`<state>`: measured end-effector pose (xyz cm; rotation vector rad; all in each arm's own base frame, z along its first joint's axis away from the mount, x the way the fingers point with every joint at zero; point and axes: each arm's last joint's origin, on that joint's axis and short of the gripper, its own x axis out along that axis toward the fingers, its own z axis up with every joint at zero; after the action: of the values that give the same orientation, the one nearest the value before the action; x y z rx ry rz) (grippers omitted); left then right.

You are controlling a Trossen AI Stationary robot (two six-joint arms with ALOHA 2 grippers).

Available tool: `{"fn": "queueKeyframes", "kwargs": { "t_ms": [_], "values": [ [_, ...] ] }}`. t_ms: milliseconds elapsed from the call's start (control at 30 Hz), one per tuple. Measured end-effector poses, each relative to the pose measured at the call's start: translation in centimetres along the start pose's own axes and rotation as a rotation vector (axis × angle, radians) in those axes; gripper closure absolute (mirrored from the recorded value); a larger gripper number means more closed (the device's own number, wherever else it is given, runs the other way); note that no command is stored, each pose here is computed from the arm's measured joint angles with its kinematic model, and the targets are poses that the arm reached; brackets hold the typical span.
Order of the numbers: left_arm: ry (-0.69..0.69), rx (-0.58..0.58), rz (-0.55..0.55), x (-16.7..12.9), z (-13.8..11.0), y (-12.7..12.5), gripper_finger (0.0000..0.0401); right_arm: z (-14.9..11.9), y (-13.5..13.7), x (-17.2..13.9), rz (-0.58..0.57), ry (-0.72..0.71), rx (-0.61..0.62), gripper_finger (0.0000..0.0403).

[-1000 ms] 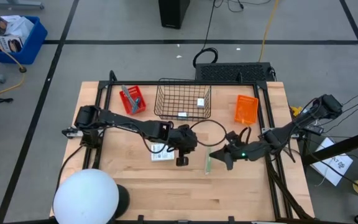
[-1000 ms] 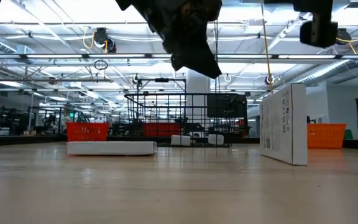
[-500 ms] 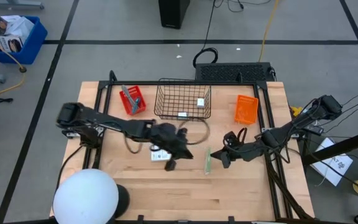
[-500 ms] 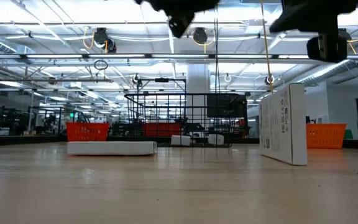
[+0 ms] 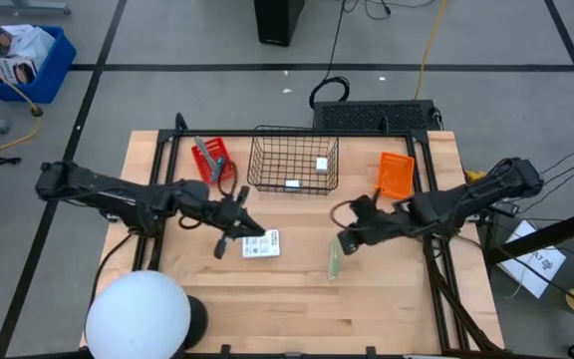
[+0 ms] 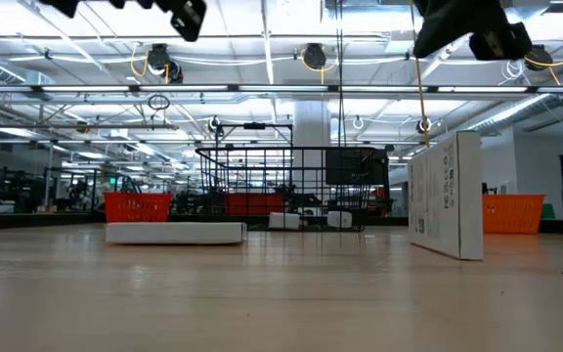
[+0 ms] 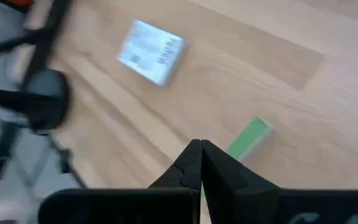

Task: Pick and place items into bin
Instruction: Put the right card reader box into the orange bin

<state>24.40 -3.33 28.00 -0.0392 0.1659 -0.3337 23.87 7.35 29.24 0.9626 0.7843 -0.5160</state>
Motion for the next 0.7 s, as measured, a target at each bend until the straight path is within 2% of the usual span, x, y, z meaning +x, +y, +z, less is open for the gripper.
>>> {"fn": "queueKeyframes", "kwargs": {
  "t_ms": [167, 367, 700],
  "values": [
    [-0.018, -0.002, 0.025, -1.7, -1.1, -0.3, 0.037, 1.6, 2.3, 1.9, -0.167, 0.143, 0.021, 0.0403],
    [-0.039, 0.009, 0.01, -2.6, -1.5, -0.7, 0.037, 2.1, 2.9, 5.2, -0.256, 0.298, 0.062, 0.0403],
    [-0.023, 0.011, -0.02, -2.7, -2.1, -1.4, 0.037, 2.9, 2.4, 5.0, -0.276, 0.287, 0.087, 0.0403]
  ]
}}
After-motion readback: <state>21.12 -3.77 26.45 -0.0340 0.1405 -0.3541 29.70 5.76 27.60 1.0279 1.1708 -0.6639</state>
